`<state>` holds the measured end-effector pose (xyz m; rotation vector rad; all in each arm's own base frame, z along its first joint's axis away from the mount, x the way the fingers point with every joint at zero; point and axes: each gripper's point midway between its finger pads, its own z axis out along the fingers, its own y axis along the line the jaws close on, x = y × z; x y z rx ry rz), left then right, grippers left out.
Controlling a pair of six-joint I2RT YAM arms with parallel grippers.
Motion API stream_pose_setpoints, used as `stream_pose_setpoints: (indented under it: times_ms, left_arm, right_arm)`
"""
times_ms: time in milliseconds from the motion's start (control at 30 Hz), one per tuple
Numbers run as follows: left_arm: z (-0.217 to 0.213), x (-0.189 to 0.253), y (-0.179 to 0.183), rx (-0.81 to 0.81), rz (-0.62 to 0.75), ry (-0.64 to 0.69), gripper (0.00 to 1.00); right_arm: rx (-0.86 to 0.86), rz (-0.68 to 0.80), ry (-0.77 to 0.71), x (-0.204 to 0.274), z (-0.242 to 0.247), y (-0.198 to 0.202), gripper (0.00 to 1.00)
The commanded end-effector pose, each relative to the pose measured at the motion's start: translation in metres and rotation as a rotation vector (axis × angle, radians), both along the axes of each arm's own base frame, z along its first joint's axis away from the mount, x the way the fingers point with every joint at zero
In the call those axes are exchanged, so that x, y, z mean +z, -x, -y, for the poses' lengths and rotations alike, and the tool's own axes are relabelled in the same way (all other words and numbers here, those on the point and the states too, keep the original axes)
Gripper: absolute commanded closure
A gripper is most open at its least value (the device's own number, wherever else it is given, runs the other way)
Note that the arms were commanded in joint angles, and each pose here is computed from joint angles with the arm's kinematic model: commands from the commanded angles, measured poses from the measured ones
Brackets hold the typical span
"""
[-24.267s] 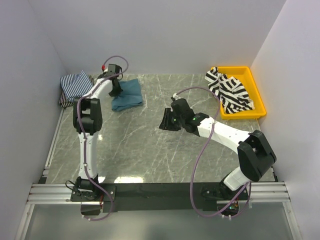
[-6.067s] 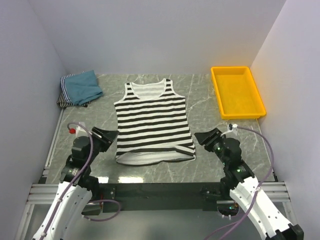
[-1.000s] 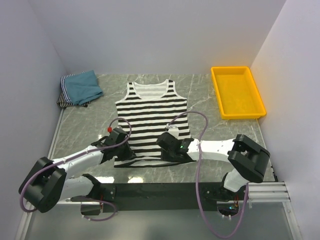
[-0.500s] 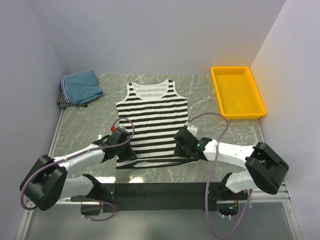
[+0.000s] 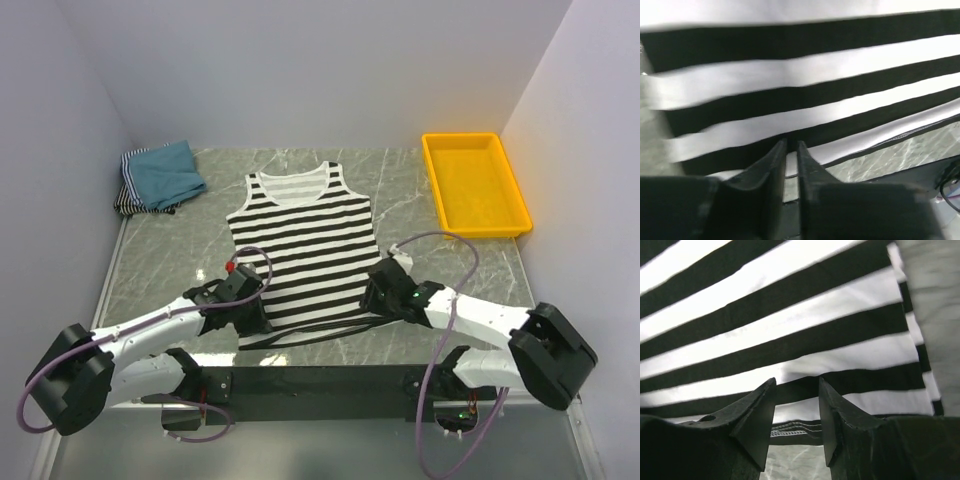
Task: Fold and stack the tank tops
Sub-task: Flatten the tank top out
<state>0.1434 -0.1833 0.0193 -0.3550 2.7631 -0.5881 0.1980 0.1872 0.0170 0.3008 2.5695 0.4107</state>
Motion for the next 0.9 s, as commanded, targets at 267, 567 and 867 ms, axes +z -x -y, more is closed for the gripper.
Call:
stream_pose_setpoints:
  times_ms: [267,567,867]
  left_arm:
    - [-0.025,0.096,-0.114,0.299,0.258,0.031,0.65]
    - [-0.112,0.082,-0.201,0.652,0.336,-0.059,0.66]
    - [-0.117,0.052,-0.262,0.563,0.325,-0.039,0.61]
  right_arm:
    - [-0.117,0.039,0.017,0.020,0.053,-0.011,0.51]
    - [0.290,0.158,0.063,0.086,-0.091,0.011,0.53]
    - [0.580,0.148,0.091,0.070,-0.214,0.058,0.54]
